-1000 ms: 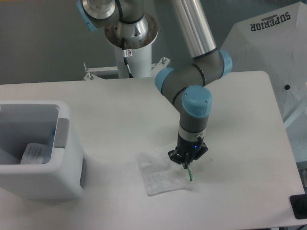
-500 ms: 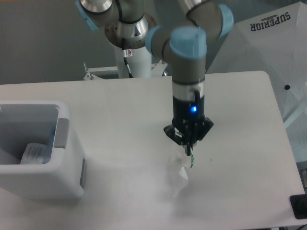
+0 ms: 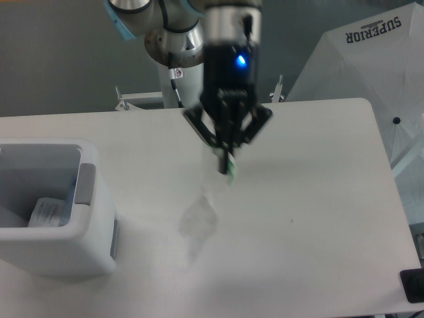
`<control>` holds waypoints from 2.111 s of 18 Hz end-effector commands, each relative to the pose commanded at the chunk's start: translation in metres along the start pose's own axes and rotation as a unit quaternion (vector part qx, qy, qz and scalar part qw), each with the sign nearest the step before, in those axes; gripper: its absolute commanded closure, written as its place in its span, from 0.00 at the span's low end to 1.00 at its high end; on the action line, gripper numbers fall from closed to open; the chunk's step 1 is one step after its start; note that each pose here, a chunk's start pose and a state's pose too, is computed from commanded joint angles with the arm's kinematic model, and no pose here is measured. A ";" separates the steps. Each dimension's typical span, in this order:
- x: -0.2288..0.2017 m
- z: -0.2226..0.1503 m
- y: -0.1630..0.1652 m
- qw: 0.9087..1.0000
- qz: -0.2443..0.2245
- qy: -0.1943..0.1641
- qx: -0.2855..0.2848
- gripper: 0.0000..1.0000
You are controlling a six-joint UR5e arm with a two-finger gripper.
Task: Place the trash in the trash can
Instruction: 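Lift the plastic bag and carry it over the white bin, then open the gripper to drop the bag into the bin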
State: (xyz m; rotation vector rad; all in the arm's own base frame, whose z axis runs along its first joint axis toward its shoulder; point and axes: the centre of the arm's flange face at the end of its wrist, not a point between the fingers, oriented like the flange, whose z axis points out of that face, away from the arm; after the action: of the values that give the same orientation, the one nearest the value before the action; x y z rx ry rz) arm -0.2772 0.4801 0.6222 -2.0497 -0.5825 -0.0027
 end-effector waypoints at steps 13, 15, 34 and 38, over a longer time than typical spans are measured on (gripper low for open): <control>0.139 0.009 0.052 0.971 0.211 0.111 -0.026 0.90; 0.148 0.023 0.066 0.965 0.227 0.125 -0.041 0.90; 0.136 0.077 0.095 0.968 0.198 0.127 -0.093 0.00; 0.070 0.060 0.065 0.981 0.165 0.077 -0.068 0.00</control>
State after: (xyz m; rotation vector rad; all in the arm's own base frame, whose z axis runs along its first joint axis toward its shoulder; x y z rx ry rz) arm -0.2022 0.5301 0.5537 -2.2341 -0.1468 -0.0053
